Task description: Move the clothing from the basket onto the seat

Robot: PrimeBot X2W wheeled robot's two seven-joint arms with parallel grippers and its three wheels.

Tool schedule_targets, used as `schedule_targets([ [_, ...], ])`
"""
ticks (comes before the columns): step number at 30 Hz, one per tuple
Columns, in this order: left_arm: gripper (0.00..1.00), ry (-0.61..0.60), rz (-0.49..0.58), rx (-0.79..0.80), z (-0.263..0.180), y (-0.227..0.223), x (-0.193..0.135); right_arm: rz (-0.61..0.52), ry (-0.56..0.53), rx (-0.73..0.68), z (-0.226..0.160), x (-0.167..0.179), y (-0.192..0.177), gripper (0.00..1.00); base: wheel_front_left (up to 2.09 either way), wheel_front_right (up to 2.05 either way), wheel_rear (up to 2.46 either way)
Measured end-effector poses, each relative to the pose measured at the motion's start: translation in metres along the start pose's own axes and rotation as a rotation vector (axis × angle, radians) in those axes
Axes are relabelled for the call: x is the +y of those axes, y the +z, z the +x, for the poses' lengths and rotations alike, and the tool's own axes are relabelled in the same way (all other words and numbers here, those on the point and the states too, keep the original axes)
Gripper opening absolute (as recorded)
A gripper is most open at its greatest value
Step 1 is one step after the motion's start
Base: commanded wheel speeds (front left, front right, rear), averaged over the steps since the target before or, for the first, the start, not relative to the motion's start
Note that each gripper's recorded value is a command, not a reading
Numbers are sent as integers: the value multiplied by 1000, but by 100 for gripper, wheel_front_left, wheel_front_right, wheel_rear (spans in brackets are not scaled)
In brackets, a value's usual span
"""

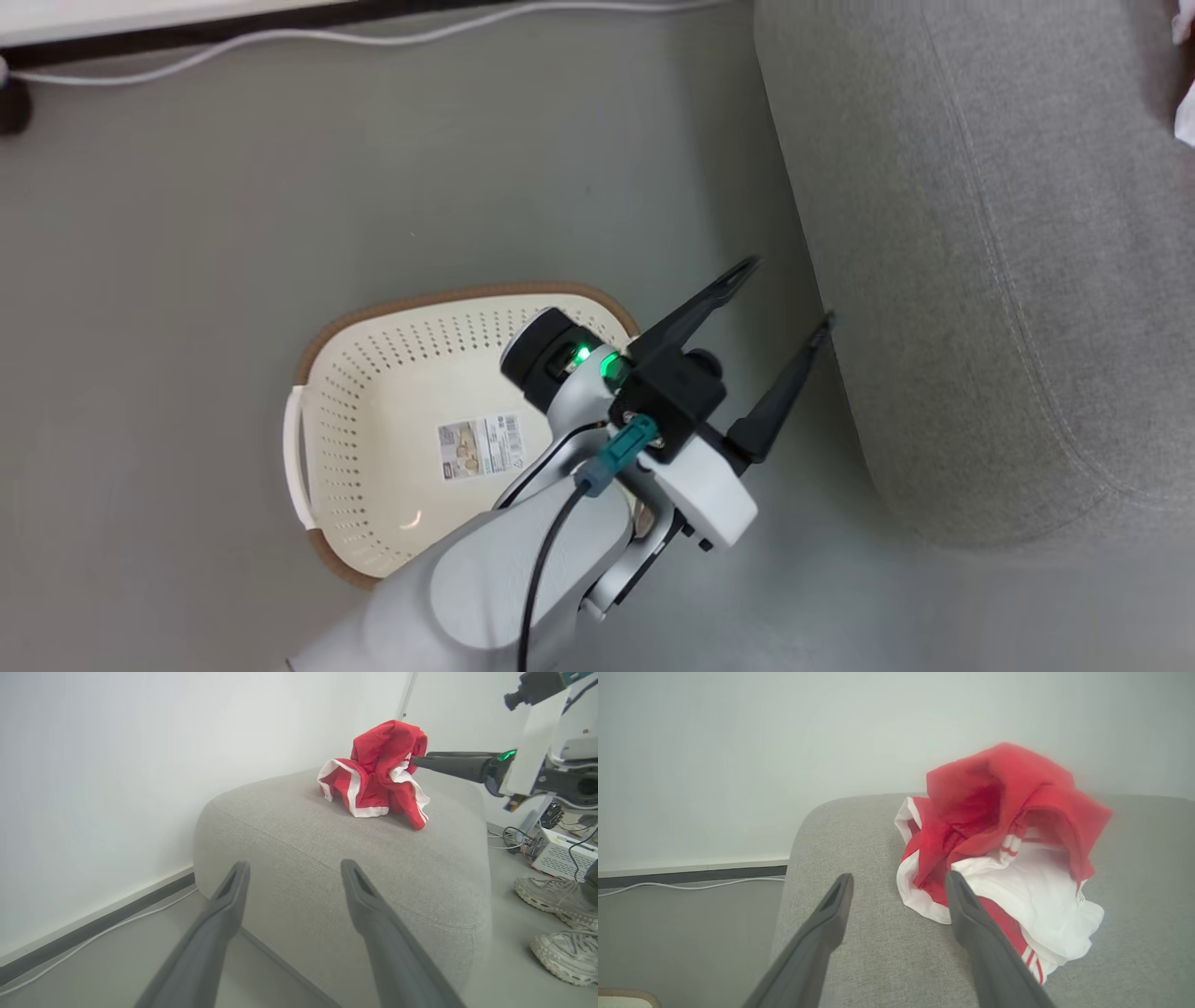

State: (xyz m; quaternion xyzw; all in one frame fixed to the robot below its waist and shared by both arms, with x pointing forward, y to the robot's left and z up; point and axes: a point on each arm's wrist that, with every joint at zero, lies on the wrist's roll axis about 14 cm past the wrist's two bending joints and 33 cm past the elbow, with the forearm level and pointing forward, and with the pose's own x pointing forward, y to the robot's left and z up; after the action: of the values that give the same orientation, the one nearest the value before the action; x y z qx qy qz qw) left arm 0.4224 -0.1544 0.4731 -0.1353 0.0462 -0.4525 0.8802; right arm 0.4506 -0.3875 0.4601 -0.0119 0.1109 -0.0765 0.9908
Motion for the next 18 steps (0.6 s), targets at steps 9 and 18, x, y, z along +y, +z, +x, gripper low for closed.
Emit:
schedule_targets([
  [9,100,222,46,-49,-41,25,38,14,182,-137,-11,66,38,100,0,0,0],
  [18,100,448,124,-89,-102,47,80,42,308,-205,-27,117,56,100,0,0,0],
])
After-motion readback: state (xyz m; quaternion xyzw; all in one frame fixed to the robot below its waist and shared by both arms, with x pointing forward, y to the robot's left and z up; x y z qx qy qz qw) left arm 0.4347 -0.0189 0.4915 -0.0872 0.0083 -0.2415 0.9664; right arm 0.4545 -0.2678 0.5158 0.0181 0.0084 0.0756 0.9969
